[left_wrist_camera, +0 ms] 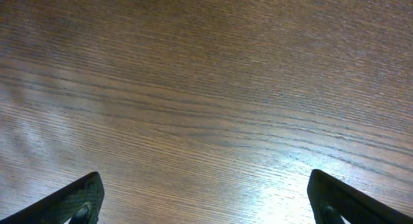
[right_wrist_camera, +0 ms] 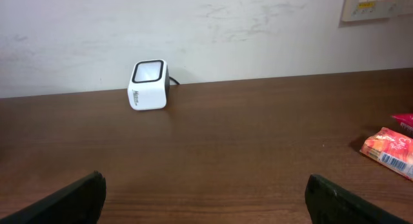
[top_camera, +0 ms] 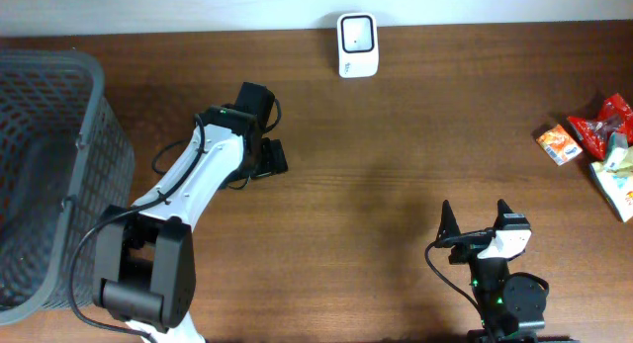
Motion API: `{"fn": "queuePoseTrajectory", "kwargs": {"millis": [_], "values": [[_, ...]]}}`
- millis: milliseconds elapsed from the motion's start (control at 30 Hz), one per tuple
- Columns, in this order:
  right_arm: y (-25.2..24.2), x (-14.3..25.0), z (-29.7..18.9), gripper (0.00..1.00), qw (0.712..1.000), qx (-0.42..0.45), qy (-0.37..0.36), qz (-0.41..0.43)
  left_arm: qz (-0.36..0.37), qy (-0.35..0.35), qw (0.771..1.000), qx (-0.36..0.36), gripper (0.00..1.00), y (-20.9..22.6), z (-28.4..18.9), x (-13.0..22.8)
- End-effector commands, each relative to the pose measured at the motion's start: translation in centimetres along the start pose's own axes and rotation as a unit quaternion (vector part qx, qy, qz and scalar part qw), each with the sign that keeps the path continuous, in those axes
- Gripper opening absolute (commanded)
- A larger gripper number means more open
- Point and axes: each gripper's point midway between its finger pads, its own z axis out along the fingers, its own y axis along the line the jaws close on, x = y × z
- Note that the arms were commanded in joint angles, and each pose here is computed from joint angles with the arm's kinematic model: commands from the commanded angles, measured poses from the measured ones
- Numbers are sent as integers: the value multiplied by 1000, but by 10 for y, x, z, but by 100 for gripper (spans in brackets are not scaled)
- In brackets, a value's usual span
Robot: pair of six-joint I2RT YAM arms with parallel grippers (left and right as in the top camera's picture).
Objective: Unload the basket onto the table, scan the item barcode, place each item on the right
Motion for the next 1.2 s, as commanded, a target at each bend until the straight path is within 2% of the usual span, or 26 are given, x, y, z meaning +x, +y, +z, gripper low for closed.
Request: {"fn": "queuePoseTrajectory", "kwargs": {"millis": [0,700,767,900,933,1033,1100,1133,1167], "values": [[-1,3,0,98,1000,2,2,4,-4,-8,1000,2,99,1,-6,-2],[-1,3,0,98,1000,2,2,4,-4,-7,1000,2,99,4,-13,1],[-1,3,0,99,1000,2,2,4,-8,-43,998,41,99,-3,-45,-6],[-1,3,0,99,1000,2,2,4,75,-122,986,89,99,-7,-109,-4],[-1,3,0,98,1000,2,2,4,100,-139,981,95,99,-5,-119,5],[-1,3,0,98,1000,2,2,4,108,-170,973,115,99,5,-117,26],[-1,3,0,98,1000,2,2,4,205,-240,928,195,99,-14,-117,42],[-1,3,0,98,1000,2,2,4,253,-299,888,240,99,-25,-125,50],[-1,3,0,98,1000,2,2,4,271,-352,855,268,99,-28,-135,57]]}}
